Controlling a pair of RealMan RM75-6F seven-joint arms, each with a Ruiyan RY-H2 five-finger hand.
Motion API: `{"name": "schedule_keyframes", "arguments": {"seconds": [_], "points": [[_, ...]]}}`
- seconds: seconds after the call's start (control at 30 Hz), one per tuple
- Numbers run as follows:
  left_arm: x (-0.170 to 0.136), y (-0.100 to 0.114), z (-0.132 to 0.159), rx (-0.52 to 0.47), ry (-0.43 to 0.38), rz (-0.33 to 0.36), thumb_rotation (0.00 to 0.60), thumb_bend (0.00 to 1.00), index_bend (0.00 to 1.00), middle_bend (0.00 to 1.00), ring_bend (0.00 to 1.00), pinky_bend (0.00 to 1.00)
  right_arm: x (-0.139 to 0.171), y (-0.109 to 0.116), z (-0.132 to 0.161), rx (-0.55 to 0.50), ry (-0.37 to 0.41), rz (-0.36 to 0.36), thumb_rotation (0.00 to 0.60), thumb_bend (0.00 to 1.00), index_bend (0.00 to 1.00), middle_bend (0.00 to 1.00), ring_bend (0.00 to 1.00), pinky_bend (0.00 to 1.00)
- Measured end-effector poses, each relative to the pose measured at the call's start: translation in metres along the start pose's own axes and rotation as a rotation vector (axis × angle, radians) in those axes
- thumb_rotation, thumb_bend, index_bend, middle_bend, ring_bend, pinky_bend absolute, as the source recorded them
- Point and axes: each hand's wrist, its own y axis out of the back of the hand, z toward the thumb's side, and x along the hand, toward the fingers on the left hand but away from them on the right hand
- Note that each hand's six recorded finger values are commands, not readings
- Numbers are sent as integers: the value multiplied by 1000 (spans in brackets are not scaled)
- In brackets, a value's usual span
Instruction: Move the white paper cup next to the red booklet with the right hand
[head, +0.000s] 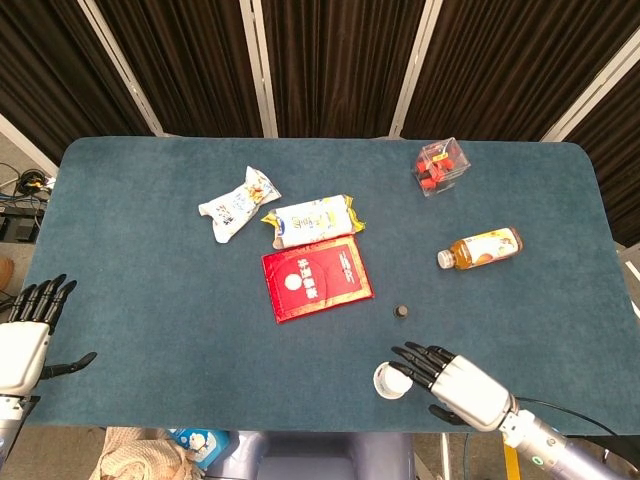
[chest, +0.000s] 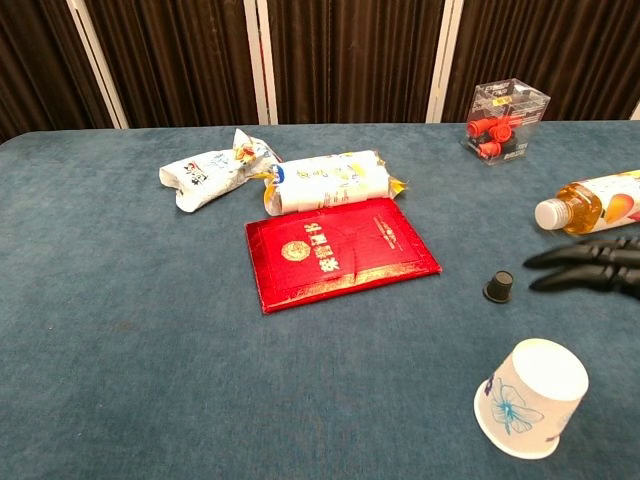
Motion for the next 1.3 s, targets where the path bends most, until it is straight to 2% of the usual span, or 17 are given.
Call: {"name": "schedule_keyframes", "arguments": {"seconds": [0.17, 0.53, 0.63, 0.7, 0.77, 0.83, 0.93, 1.3], "points": [[1, -1, 0, 0, -1, -4, 600, 0, 0, 0, 0, 18, -7, -16, 7, 9, -6, 60, 600, 327, 0, 0, 48, 249], [1, -1, 0, -6, 3, -8, 600, 0, 0, 0, 0, 18, -26, -33, 6, 7, -60, 86, 600, 327, 0, 0, 48, 251], [1, -1, 0, -9, 4, -10, 600, 0, 0, 0, 0, 18, -28, -37, 4, 8, -74, 99, 600, 327, 11, 5, 75, 300], [1, -2, 0, -8, 3, -12, 600, 0, 0, 0, 0, 18, -30, -40, 2, 6, -85, 107, 600, 333, 93, 57, 151, 376], [1, -2, 1, -8, 2, -12, 600, 0, 0, 0, 0, 18, -32, -43, 1, 2, -95, 109, 600, 369, 240, 169, 246, 455], [0, -1, 1, -8, 2, -10, 600, 0, 0, 0, 0, 18, -34, -46, 1, 1, -102, 107, 600, 401, 334, 263, 326, 508], [0, -1, 0, -11, 5, -10, 600, 0, 0, 0, 0, 18, -36, -48, 0, 4, -109, 97, 600, 422, 418, 361, 413, 554], [0, -1, 0, -17, 7, -9, 600, 0, 0, 0, 0, 18, -41, -37, 4, 5, -102, 62, 600, 422, 459, 374, 424, 555]]}}
